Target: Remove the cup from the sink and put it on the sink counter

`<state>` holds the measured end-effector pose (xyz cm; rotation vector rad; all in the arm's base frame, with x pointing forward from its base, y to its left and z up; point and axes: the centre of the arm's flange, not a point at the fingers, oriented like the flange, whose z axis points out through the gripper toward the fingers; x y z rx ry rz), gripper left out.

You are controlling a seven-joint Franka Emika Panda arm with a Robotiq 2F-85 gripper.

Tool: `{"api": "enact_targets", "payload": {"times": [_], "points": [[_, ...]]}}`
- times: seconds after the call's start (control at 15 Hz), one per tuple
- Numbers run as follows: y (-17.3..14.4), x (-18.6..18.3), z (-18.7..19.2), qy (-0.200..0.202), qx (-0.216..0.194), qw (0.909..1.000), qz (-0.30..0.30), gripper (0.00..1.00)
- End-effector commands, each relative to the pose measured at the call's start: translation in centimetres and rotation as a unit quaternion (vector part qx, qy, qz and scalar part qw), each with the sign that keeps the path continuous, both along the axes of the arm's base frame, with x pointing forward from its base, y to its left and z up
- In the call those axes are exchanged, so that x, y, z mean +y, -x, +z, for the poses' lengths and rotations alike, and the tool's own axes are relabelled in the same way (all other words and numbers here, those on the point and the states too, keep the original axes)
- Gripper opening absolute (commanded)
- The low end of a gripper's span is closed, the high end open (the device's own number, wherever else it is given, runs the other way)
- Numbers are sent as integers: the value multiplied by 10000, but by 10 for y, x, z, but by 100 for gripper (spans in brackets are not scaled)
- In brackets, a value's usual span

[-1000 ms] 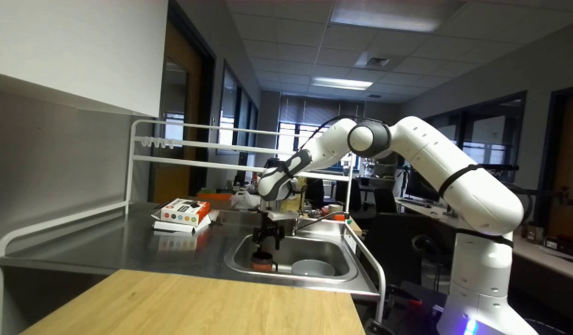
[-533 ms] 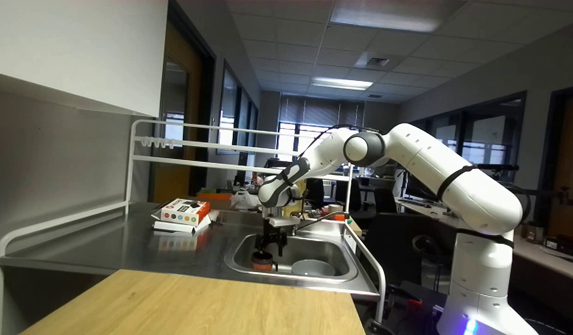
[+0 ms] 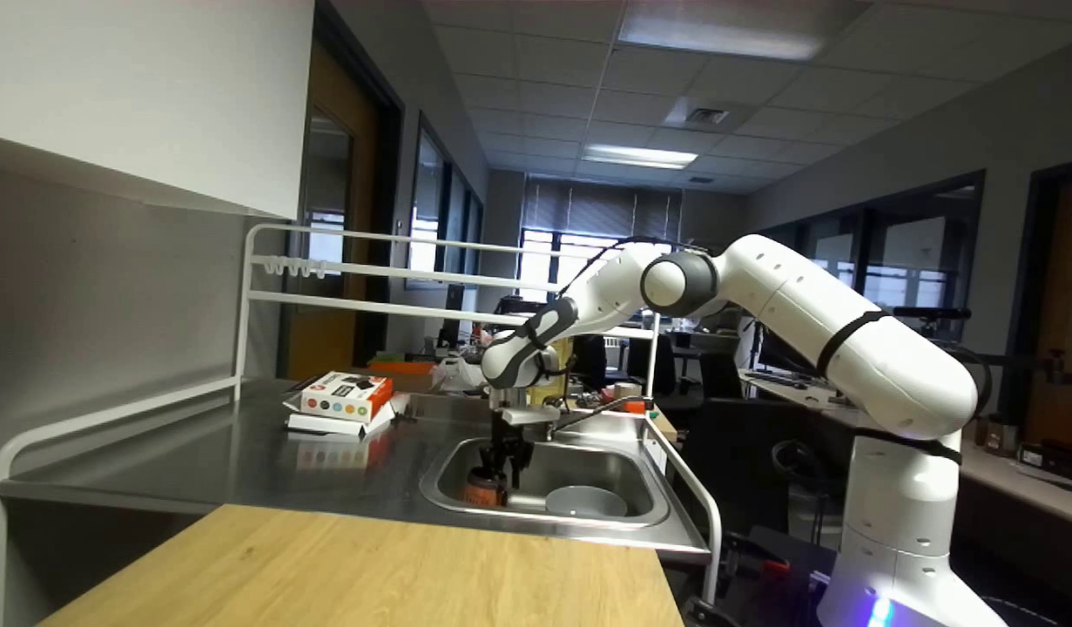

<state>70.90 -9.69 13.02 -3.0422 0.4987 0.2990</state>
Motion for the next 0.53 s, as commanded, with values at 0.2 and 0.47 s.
{"api": "enact_targets", "payload": {"times": [0.2,0.47], "points": [[-11,-6,2,-134,-21,9997,-221,3],[-12,-5,7,-198,-72,9994,-264,7]]}}
